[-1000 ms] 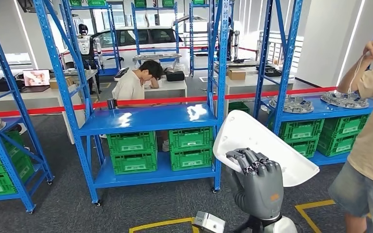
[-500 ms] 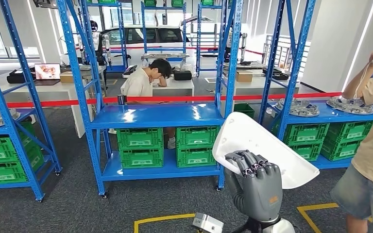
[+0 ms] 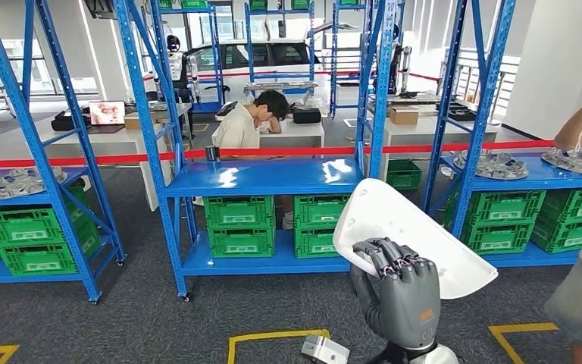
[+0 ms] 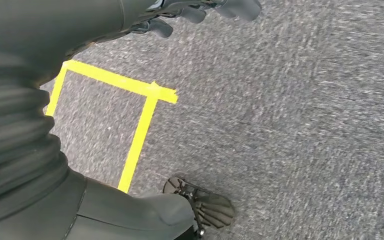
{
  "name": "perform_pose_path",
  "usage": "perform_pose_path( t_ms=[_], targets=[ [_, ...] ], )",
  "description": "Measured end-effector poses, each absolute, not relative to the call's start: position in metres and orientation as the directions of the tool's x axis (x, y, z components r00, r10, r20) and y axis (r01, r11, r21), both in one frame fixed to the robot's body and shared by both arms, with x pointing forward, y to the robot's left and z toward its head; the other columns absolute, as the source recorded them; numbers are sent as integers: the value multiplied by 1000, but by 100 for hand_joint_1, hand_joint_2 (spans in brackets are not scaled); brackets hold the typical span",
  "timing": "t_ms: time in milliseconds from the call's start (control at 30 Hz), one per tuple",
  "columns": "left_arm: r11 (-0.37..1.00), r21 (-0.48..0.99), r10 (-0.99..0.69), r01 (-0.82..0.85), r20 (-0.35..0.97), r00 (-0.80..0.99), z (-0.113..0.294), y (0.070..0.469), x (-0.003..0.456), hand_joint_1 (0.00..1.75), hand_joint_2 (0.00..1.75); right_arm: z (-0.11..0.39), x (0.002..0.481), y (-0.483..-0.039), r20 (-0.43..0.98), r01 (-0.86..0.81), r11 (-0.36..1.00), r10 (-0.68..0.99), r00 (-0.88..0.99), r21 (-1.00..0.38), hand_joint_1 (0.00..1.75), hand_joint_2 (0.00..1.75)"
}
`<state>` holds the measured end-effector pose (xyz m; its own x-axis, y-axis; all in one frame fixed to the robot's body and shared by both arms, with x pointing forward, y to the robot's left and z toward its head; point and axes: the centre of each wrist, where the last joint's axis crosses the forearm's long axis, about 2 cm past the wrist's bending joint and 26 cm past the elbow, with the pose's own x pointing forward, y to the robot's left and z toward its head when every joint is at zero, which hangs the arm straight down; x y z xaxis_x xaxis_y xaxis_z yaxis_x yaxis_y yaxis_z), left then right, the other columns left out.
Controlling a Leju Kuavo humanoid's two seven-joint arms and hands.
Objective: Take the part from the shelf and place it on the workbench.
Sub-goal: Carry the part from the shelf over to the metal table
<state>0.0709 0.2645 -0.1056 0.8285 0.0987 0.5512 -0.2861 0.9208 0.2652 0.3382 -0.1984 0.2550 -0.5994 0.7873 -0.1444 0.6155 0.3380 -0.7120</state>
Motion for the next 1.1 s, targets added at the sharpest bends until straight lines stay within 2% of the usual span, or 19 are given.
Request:
perform_pose_path(
  t_ms=[1100],
  targets=[
    [920, 224, 131, -322, 598, 791, -107, 274, 69, 0, 175, 261, 345, -187, -185, 620, 314, 773, -606, -719, 175, 175]
  ],
)
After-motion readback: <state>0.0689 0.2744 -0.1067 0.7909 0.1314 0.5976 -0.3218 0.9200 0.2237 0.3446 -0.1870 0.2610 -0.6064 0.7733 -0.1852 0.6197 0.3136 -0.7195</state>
